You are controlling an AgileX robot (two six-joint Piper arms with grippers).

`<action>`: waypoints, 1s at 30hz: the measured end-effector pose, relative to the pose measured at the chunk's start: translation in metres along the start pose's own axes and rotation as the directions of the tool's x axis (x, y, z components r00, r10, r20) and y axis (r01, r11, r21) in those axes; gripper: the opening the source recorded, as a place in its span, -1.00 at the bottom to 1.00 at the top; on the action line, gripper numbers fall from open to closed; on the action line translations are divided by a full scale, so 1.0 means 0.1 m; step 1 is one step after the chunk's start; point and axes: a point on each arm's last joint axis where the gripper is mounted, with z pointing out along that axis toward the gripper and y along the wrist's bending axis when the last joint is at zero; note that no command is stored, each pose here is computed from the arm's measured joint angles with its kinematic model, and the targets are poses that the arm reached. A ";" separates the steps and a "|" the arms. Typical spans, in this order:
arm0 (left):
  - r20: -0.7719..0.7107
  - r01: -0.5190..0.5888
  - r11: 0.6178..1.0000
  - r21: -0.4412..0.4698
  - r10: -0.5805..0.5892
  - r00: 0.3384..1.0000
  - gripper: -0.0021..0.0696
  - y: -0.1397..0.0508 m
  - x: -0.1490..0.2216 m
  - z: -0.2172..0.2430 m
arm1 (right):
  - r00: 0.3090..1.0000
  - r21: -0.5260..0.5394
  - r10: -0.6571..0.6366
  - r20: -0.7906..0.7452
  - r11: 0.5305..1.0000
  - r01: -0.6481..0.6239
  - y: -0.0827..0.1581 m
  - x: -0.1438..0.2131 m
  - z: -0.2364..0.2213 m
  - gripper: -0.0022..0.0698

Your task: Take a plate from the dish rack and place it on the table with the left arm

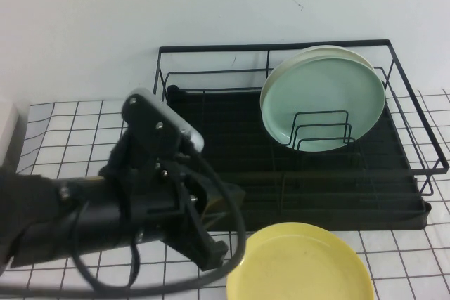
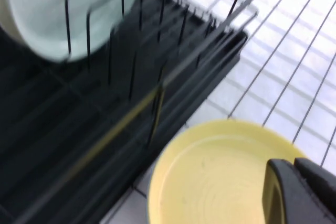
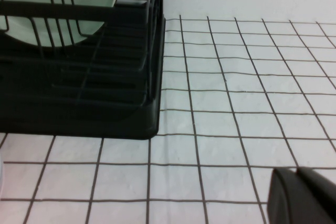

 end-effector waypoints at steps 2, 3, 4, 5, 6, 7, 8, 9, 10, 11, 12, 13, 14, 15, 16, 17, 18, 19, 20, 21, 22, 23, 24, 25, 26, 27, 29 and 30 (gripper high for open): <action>0.049 -0.034 0.999 -0.016 0.035 0.998 -0.94 -0.06 -0.01 -0.16 | 1.000 0.000 0.000 0.000 1.000 0.000 0.00 0.00 0.00 -0.94; 0.076 -0.047 0.998 -0.033 0.049 0.996 -0.94 -0.09 0.00 -0.25 | 1.000 0.000 0.001 0.000 1.000 -0.001 0.00 0.00 0.00 -0.94; 0.097 -0.054 0.997 -0.049 0.059 0.994 -0.94 -0.11 0.02 -0.33 | 1.000 0.000 0.001 0.000 1.000 -0.001 0.00 0.00 0.00 -0.94; 0.123 -0.063 0.995 -0.072 0.072 0.990 -0.94 -0.13 0.05 -0.41 | 1.000 0.000 0.001 0.000 1.000 -0.001 0.00 0.00 0.00 -0.94; 0.142 -0.070 0.993 -0.095 0.083 0.986 -0.94 -0.14 0.10 -0.49 | 1.000 0.000 0.001 0.000 1.000 -0.001 0.00 0.00 0.00 -0.94; 0.169 -0.077 0.990 -0.116 0.096 0.981 -0.94 -0.16 0.13 -0.57 | 1.000 0.000 0.001 0.000 1.000 -0.001 0.00 0.00 0.00 -0.94; 0.188 -0.081 0.988 -0.134 0.105 0.976 -0.94 -0.18 0.18 -0.65 | 1.000 0.000 0.001 0.000 1.000 -0.001 0.00 0.00 0.00 -0.94; 0.208 -0.085 0.985 -0.148 0.116 0.971 -0.94 -0.20 0.23 -0.72 | 1.000 -0.001 0.002 0.000 1.000 -0.002 0.00 0.00 0.00 -0.94; 0.224 -0.088 0.984 -0.156 0.122 0.967 -0.94 -0.22 0.27 -0.78 | 1.000 -0.001 0.002 0.000 1.000 -0.002 0.00 0.00 0.00 -0.94; 0.237 -0.091 0.983 -0.159 0.128 0.963 -0.94 -0.24 0.33 -0.83 | 1.000 -0.001 0.002 0.000 1.000 -0.002 0.00 0.00 0.00 -0.94; 0.245 -0.094 0.983 -0.160 0.131 0.961 -0.94 -0.26 0.39 -0.87 | 1.000 -0.001 0.002 0.000 1.000 -0.002 0.00 0.00 0.00 -0.94; 0.249 -0.096 0.983 -0.159 0.134 0.959 -0.94 -0.27 0.43 -0.89 | 1.000 -0.001 0.002 0.000 1.000 -0.002 0.00 0.00 0.00 -0.94; 0.252 -0.098 0.983 -0.157 0.135 0.958 -0.94 -0.28 0.49 -0.92 | 1.000 -0.001 0.002 0.000 1.000 -0.002 0.00 0.00 0.00 -0.94; 0.252 -0.099 0.983 -0.153 0.136 0.958 -0.94 -0.30 0.54 -0.93 | 1.000 -0.001 0.002 0.000 1.000 -0.002 0.00 0.00 0.00 -0.94; 0.250 -0.101 0.983 -0.152 0.137 0.958 -0.94 -0.30 0.58 -0.94 | 1.000 -0.001 0.002 0.000 1.000 -0.002 0.00 0.00 0.00 -0.94; 0.255 -0.103 0.983 -0.152 0.140 0.957 -0.94 -0.31 0.60 -0.96 | 1.000 -0.001 0.002 0.000 1.000 -0.002 0.00 0.00 0.00 -0.94; 0.261 -0.104 0.983 -0.149 0.140 0.955 -0.94 -0.32 0.61 -0.98 | 1.000 -0.001 0.002 0.000 1.000 -0.002 0.00 0.00 0.00 -0.94; 0.267 -0.105 0.984 -0.147 0.141 0.953 -0.94 -0.33 0.61 -0.99 | 1.000 -0.001 0.002 0.000 1.000 -0.002 0.00 0.00 0.00 -0.94; 0.266 -0.110 0.984 -0.143 0.145 0.953 -0.94 -0.33 0.62 -0.99 | 1.000 -0.001 0.002 0.000 1.000 -0.002 0.00 0.00 0.00 -0.94; 0.260 -0.121 0.983 -0.141 0.154 0.953 -0.94 -0.34 0.63 -0.99 | 1.000 -0.001 0.002 0.000 1.000 -0.002 0.00 0.00 0.00 -0.94; 0.251 -0.130 0.982 -0.137 0.162 0.954 -0.94 -0.34 0.64 -0.99 | 1.000 -0.001 0.002 0.000 1.000 -0.002 0.00 0.00 0.00 -0.94; 0.245 -0.140 0.980 -0.138 0.171 0.954 -0.94 -0.34 0.65 -0.98 | 1.000 -0.001 0.002 0.000 1.000 -0.002 0.00 0.00 0.00 -0.94; 0.241 -0.150 0.979 -0.137 0.179 0.954 -0.94 -0.34 0.65 -0.98 | 1.000 -0.001 0.002 0.000 1.000 -0.002 0.00 0.00 0.00 -0.94; 0.239 -0.152 0.979 -0.136 0.182 0.954 -0.94 -0.34 0.65 -0.98 | 1.000 -0.001 0.002 0.000 1.000 -0.002 0.00 0.00 0.00 -0.94; 0.240 -0.152 0.979 -0.136 0.182 0.954 -0.95 -0.34 0.65 -0.98 | 1.000 -0.001 0.002 0.000 1.000 -0.002 0.00 0.00 0.00 -0.94; 0.237 -0.151 0.979 -0.136 0.181 0.954 -0.95 -0.34 0.66 -0.98 | 1.000 -0.001 0.002 0.000 1.000 -0.002 0.00 0.00 0.00 -0.94; 0.231 -0.152 0.979 -0.136 0.180 0.956 -0.95 -0.34 0.70 -0.98 | 1.000 -0.001 0.002 0.000 1.000 -0.002 0.00 0.00 0.00 -0.94; 0.230 -0.151 0.979 -0.140 0.181 0.956 -0.95 -0.34 0.73 -0.98 | 1.000 -0.001 0.002 0.000 1.000 -0.002 0.00 0.00 0.00 -0.94</action>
